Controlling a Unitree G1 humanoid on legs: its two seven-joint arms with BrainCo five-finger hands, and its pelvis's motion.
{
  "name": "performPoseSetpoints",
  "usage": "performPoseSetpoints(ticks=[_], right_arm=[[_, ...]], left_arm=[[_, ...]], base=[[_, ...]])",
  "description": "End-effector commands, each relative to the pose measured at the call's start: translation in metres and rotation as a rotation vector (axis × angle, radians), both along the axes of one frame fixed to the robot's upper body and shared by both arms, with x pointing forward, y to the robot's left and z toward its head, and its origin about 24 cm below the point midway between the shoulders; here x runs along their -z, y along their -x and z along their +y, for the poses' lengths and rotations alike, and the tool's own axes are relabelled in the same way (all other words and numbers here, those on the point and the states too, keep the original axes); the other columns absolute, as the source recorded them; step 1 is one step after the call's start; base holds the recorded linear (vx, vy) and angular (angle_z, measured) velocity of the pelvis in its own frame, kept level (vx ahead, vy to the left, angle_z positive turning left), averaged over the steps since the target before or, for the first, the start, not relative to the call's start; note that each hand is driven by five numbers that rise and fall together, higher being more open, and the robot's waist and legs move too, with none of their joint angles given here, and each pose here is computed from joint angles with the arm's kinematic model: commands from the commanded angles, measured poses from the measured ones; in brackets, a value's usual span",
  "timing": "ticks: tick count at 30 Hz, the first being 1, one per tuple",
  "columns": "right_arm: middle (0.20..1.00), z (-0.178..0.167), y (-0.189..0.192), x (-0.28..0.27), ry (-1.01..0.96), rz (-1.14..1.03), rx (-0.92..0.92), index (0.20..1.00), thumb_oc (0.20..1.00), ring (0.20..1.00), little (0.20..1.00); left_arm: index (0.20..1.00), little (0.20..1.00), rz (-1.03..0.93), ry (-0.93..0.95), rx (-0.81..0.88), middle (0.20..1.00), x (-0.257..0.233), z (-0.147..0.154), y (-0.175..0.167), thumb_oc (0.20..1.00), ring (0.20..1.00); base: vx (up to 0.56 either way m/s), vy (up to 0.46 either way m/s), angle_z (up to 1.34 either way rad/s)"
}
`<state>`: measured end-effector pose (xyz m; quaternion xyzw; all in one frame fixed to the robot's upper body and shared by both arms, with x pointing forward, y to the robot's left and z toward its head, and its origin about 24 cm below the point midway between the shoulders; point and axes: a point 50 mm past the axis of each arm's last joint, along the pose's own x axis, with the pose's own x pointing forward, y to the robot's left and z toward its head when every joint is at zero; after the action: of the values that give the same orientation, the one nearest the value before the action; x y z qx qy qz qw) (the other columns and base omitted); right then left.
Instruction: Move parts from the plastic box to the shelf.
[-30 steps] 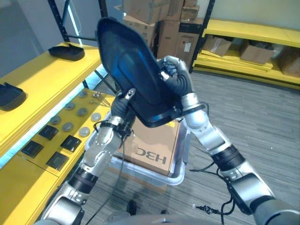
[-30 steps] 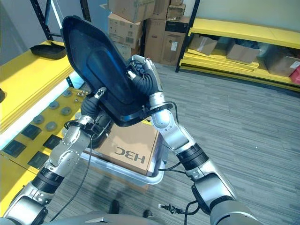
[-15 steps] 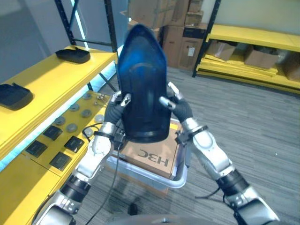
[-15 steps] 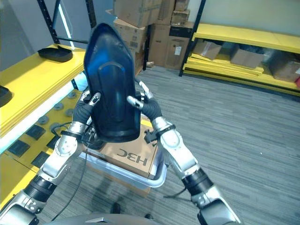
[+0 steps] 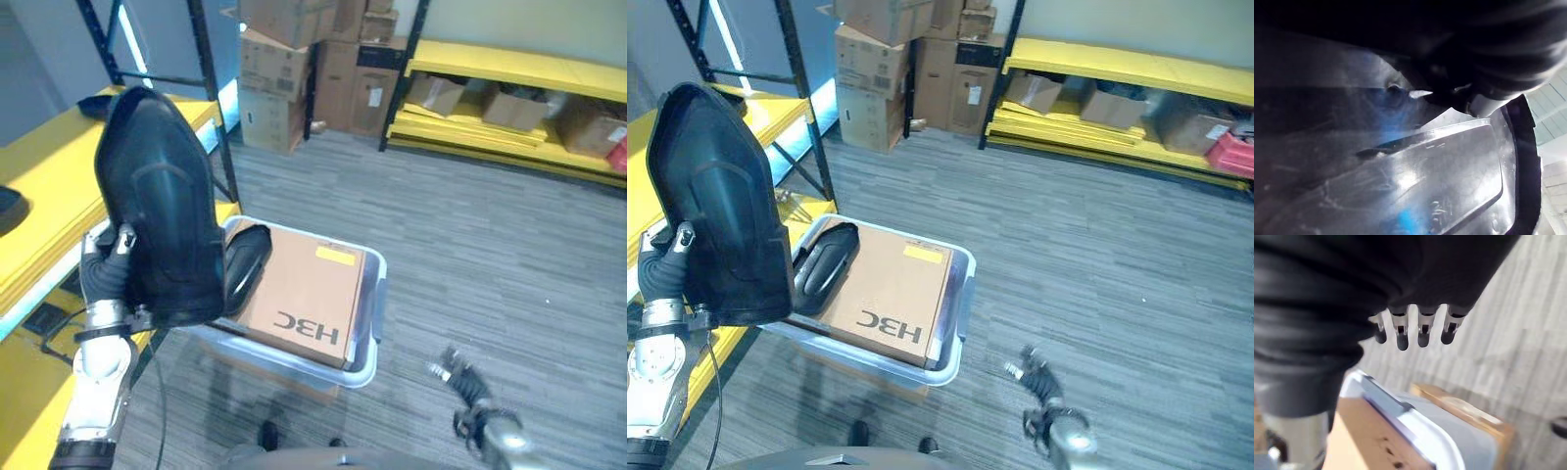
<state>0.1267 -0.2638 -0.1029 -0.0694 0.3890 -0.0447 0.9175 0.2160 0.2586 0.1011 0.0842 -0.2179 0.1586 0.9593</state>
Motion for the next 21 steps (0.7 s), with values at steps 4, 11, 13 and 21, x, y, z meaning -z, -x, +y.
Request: performPoseSetpoints(ticks=[4, 11, 13, 21], right_arm=[[1.0, 0.012, 0.024, 0.044, -0.053, 0.365, 0.037, 1.0, 1.0, 1.0, 1.0], [1.0, 0.031, 0.081, 0.065, -0.128, 0.799, 0.011, 1.0, 1.0, 1.0, 1.0], [1.0, 0.029, 0.077, 0.065, -0.099, 0.805, -0.025, 1.0, 1.0, 1.0, 1.0], [1.0, 0.007, 0.062, 0.058, -0.134, 0.709, 0.235, 1.0, 1.0, 1.0, 1.0]], left_arm=[[0.2, 0.2, -0.284, -0.069, 0.029, 0.2, -0.062, -0.004, -0.001, 0.2, 0.2], [0.2, 0.2, -0.29, -0.003, 0.186, 0.2, -0.069, -0.027, -0.015, 0.2, 0.2], [0.2, 0.2, -0.29, -0.013, 0.188, 0.2, -0.068, -0.031, -0.016, 0.2, 0.2], [0.2, 0.2, -0.346, -0.223, 0.184, 0.2, -0.088, -0.042, -0.015, 0.2, 0.2]], base=[[-0.01, -0.018, 0.56], [-0.03, 0.18, 1.69], [0.05, 0.338, 2.05], [0.14, 0.41, 0.83]])
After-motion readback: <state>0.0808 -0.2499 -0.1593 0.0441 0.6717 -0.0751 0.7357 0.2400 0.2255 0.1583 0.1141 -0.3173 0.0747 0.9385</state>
